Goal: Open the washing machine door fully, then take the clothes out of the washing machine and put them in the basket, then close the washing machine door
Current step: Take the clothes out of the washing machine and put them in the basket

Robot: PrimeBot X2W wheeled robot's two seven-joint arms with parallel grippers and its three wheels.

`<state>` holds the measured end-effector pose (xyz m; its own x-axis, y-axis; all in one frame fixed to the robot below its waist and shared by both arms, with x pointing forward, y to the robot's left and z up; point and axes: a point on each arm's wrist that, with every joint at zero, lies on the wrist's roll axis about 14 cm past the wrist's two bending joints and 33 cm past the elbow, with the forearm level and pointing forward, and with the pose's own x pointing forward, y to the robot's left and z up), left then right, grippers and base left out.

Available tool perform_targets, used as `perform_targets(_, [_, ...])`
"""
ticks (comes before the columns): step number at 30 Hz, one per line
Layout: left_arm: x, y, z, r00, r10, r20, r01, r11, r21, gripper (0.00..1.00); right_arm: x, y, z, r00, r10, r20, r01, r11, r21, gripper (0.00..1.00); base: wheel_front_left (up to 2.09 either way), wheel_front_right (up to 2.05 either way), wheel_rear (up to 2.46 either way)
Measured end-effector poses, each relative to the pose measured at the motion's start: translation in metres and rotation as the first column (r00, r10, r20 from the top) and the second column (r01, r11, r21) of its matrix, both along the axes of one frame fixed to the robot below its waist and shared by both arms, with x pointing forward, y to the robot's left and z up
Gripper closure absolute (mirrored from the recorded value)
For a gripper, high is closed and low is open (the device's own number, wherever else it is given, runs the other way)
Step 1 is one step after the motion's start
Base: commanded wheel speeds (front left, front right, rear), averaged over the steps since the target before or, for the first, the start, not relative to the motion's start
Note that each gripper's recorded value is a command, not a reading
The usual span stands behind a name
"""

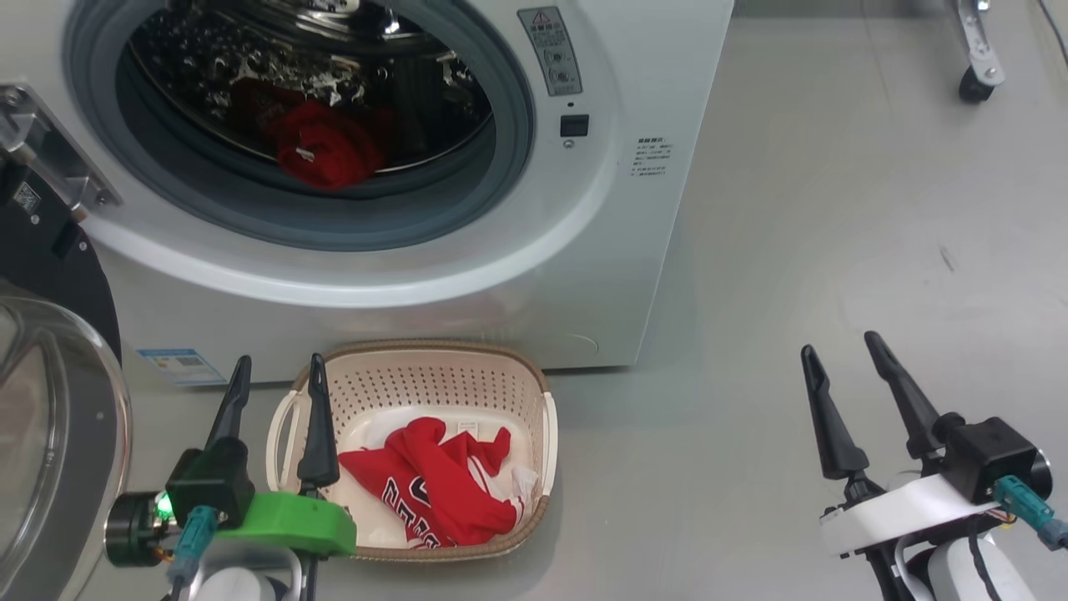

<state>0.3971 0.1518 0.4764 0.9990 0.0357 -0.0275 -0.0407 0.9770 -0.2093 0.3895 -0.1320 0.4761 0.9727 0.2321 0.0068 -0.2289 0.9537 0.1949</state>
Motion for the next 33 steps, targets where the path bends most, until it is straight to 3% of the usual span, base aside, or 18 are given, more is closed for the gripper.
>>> perform_targets(10, [-0.023, -0.01, 0.015, 0.999, -0.03, 0.043, 0.03, 1.0, -0.001, 0.0, -0.025, -0.003, 0.008, 1.0, -0.027, 0.017, 0.027, 1.0, -0.006, 0.0, 0.0, 0.0, 0.0])
perform_targets(33, [-0.037, -0.013, 0.024, 0.997, -0.04, 0.067, 0.041, 0.999, -0.01, 0.0, -0.035, -0.005, 0.008, 0.999, -0.05, 0.013, 0.05, 0.999, -0.01, 0.0, 0.0, 0.0, 0.0])
